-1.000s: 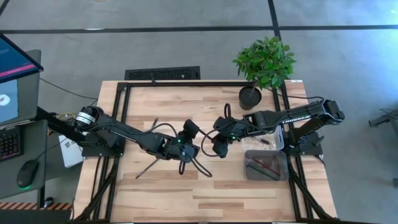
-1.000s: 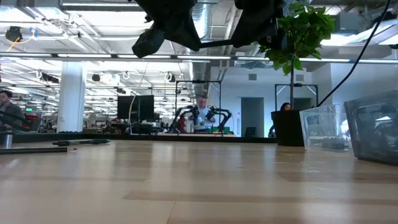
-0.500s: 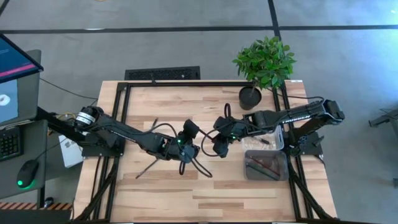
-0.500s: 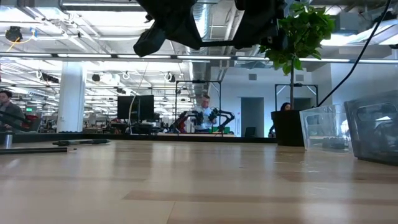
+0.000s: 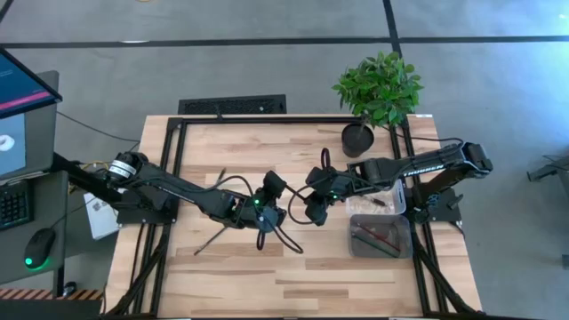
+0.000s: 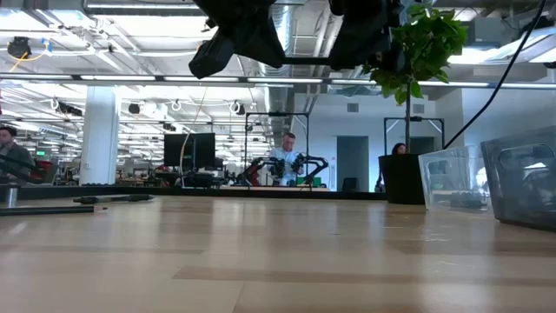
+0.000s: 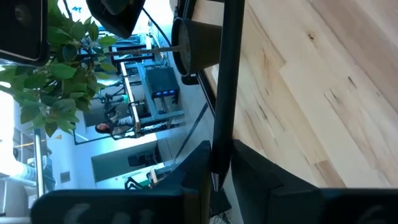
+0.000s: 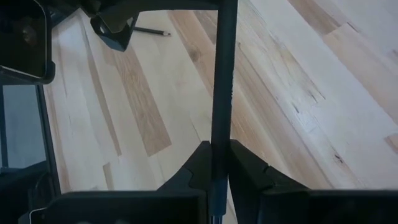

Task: Sort pens & pencils
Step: Put the bottom black pen into the white transparent bin

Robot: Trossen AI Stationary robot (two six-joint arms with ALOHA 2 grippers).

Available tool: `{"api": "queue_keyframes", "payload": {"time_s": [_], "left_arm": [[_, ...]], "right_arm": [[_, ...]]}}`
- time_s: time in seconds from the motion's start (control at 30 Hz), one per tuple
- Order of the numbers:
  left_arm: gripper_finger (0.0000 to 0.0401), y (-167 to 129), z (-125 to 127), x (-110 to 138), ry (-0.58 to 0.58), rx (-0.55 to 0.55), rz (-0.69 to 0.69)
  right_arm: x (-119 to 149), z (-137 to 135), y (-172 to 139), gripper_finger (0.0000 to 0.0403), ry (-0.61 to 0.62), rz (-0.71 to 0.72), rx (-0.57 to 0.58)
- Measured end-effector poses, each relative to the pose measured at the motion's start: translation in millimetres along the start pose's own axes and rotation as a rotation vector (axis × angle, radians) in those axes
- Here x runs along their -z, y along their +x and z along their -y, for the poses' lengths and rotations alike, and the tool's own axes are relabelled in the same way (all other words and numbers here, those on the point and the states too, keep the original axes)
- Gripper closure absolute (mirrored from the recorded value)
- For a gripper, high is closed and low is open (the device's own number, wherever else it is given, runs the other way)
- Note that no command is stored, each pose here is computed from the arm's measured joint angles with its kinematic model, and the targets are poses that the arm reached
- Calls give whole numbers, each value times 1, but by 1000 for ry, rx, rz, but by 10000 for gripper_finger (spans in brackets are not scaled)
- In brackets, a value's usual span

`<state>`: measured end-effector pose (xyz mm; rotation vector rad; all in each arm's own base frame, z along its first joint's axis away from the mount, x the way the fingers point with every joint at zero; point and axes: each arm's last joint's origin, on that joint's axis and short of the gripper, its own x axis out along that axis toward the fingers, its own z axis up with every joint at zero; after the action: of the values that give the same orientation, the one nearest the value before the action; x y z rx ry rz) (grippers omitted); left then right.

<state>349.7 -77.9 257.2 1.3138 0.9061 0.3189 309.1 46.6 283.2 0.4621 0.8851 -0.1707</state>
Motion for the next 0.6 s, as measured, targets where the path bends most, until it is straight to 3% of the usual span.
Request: {"api": "queue_keyframes", "payload": {"time_s": [0.6], "left_arm": [[352, 0, 2, 1, -20, 17, 0]], "right_arm": [[4, 2, 0, 349, 1, -38, 16]]}}
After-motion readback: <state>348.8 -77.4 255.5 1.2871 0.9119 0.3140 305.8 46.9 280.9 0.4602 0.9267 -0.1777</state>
